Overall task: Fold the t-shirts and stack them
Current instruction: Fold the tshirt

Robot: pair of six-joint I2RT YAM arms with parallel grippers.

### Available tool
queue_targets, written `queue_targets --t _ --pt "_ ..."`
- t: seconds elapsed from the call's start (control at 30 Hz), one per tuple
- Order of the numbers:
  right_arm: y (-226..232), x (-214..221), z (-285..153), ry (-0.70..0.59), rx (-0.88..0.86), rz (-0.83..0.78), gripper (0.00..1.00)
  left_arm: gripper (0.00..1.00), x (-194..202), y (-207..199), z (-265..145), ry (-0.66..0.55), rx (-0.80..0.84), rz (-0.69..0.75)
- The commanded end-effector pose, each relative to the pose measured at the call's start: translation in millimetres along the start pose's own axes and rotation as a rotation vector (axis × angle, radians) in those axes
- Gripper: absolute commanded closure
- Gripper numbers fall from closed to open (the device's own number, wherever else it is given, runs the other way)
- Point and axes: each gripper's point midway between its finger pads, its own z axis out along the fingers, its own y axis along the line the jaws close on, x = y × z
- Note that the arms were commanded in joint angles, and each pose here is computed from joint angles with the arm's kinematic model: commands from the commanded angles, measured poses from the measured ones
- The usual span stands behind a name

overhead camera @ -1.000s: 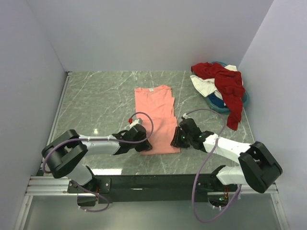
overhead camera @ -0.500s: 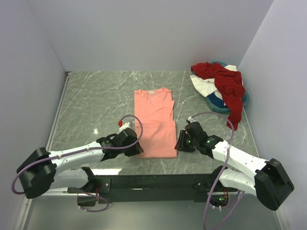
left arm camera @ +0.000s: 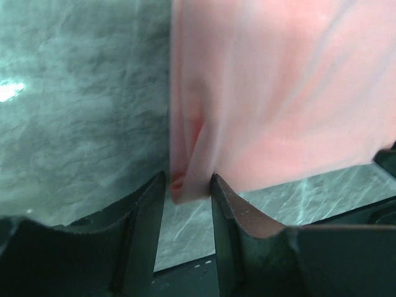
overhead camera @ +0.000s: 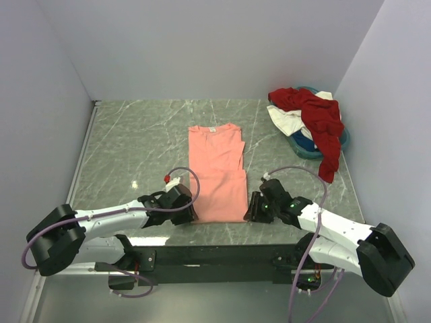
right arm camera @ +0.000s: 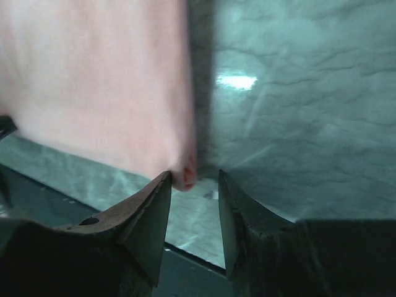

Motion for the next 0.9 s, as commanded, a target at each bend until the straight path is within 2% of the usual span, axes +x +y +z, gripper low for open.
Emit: queue_targets --t 0.0,0.2,0.3,0.4,0.43,0.47,0.53,0.6,0.87 --pt "8 8 6 0.019 -0.037 0.011 0.56 0.58 6 5 6 0.01 -0.008 -0.004" --pt "3 11 10 0.014 -0.018 0.032 0.57 0.61 11 13 8 0.023 -0.019 -0.016" --pt "6 9 8 -0.003 -0.029 0.041 0.62 0.64 11 15 9 0.019 -0.026 -0.017" --pt "7 7 7 -0.011 -0.034 0.046 0.72 0.72 12 15 10 0.024 -0.024 -0.022" --pt "7 7 6 -0.011 -0.036 0.045 0.81 0.75 14 15 10 0.026 -0.021 -0.024" --pt "7 7 5 -0.016 -0.036 0.047 0.85 0.82 13 15 10 0.024 -0.018 -0.025" --pt "7 6 4 -0.022 -0.037 0.039 0.95 0.9 14 13 8 0.029 -0.008 -0.022" --pt "9 5 1 -0.025 -0.045 0.032 0.99 0.98 13 11 5 0.03 0.008 -0.016" --pt "20 11 -20 -0.022 -0.131 -0.037 1.0 0.99 10 0 -22 0.007 0.127 0.007"
